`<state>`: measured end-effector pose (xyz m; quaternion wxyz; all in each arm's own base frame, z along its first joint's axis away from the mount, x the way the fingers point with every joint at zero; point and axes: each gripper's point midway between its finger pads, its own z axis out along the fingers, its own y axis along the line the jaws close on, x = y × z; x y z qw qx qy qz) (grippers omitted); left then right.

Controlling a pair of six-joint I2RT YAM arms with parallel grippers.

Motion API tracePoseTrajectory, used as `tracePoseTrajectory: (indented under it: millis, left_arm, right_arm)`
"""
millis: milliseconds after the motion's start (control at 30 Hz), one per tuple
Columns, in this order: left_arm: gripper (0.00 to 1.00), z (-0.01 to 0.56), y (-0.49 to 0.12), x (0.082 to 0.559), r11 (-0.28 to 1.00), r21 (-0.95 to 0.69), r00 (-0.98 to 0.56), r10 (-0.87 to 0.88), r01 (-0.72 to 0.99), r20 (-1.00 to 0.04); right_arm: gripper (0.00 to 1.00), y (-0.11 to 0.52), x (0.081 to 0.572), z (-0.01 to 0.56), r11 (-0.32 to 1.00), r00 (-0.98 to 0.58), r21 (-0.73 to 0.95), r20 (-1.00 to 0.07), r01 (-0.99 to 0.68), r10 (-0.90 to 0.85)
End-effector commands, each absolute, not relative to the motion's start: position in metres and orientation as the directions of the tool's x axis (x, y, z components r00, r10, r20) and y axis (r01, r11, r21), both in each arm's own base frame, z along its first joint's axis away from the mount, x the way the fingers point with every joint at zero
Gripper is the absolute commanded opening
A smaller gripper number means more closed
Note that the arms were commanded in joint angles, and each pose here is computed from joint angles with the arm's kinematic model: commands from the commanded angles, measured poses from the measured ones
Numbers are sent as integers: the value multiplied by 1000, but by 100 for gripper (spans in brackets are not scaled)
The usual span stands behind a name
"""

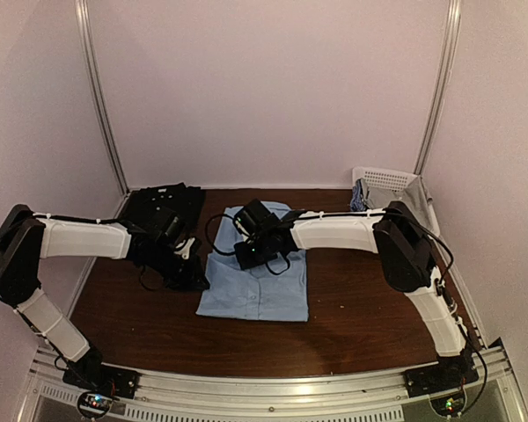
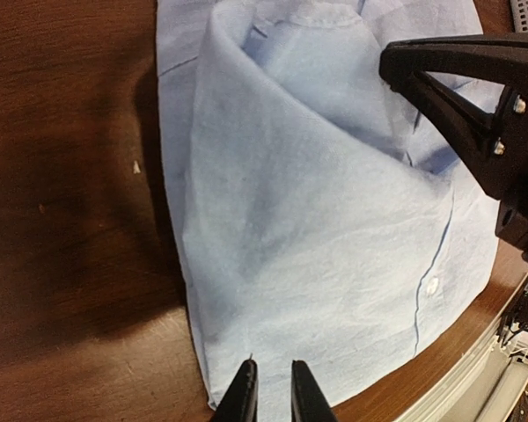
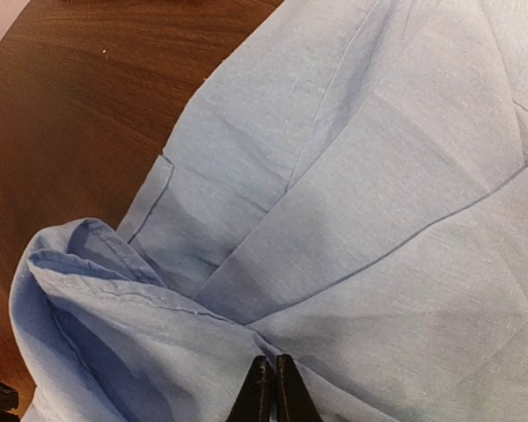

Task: Fold and stack the long sleeve shirts
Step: Adjust the 2/3-rectangle-folded shirt at the center of the board.

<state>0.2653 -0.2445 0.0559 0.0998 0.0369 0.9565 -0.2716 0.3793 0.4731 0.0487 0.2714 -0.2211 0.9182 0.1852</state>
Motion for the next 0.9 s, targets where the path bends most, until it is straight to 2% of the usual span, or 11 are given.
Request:
tracePoseTrajectory:
  millis: [0, 167, 500, 700, 867]
  left_arm:
    - [15, 51, -248, 262, 845, -514, -976, 37, 144, -214]
    - [14, 47, -248, 257, 847, -511, -978, 43, 143, -204]
    - [14, 45, -249, 252, 846, -512, -979, 53, 149, -198]
    - [14, 47, -250, 249, 842, -516, -978, 58, 155, -198]
    - [14, 47, -250, 248, 841, -519, -978, 59, 155, -198]
  right_arm:
    - [3, 467, 396, 104, 860, -706, 191, -666, -474, -241]
    - [0, 465, 397, 117, 862, -692, 192, -686, -469, -223]
    - [0, 455, 393, 123, 865, -690, 193, -691, -463, -215]
    - [34, 452, 364, 114, 816, -744, 289, -626, -500, -234]
    - [54, 439, 324, 117, 713, -798, 477, -570, -515, -195]
